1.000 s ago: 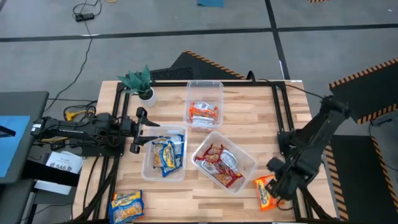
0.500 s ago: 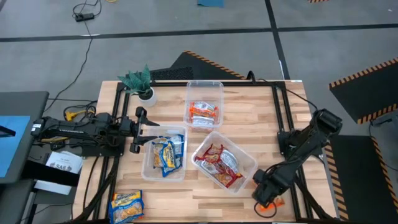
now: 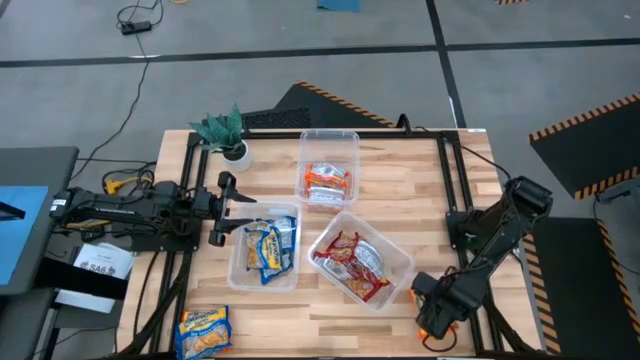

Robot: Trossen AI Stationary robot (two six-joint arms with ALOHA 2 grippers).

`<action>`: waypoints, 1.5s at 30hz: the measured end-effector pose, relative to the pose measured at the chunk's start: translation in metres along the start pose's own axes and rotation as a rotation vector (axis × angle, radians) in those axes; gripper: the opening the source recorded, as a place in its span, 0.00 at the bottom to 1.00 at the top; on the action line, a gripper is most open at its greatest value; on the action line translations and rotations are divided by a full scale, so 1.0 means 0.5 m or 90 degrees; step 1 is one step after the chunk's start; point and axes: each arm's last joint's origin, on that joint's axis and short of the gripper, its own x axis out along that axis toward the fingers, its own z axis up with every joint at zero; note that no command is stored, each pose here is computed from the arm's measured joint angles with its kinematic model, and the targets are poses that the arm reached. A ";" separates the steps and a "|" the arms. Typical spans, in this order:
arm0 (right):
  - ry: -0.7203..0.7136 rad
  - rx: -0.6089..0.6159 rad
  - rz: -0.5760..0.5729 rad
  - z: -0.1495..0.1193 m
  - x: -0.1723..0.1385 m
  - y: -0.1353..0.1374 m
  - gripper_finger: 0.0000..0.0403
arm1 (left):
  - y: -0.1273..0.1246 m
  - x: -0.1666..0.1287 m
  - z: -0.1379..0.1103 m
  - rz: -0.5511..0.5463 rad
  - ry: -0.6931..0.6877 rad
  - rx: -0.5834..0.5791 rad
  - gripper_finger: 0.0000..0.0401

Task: Sort Maruchan noodles
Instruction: Put the orange noodle pack into the top transparent bin

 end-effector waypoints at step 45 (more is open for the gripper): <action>-0.057 -0.158 0.391 -0.028 -0.191 0.008 0.01 | 0.001 0.000 0.010 0.003 -0.034 0.023 0.55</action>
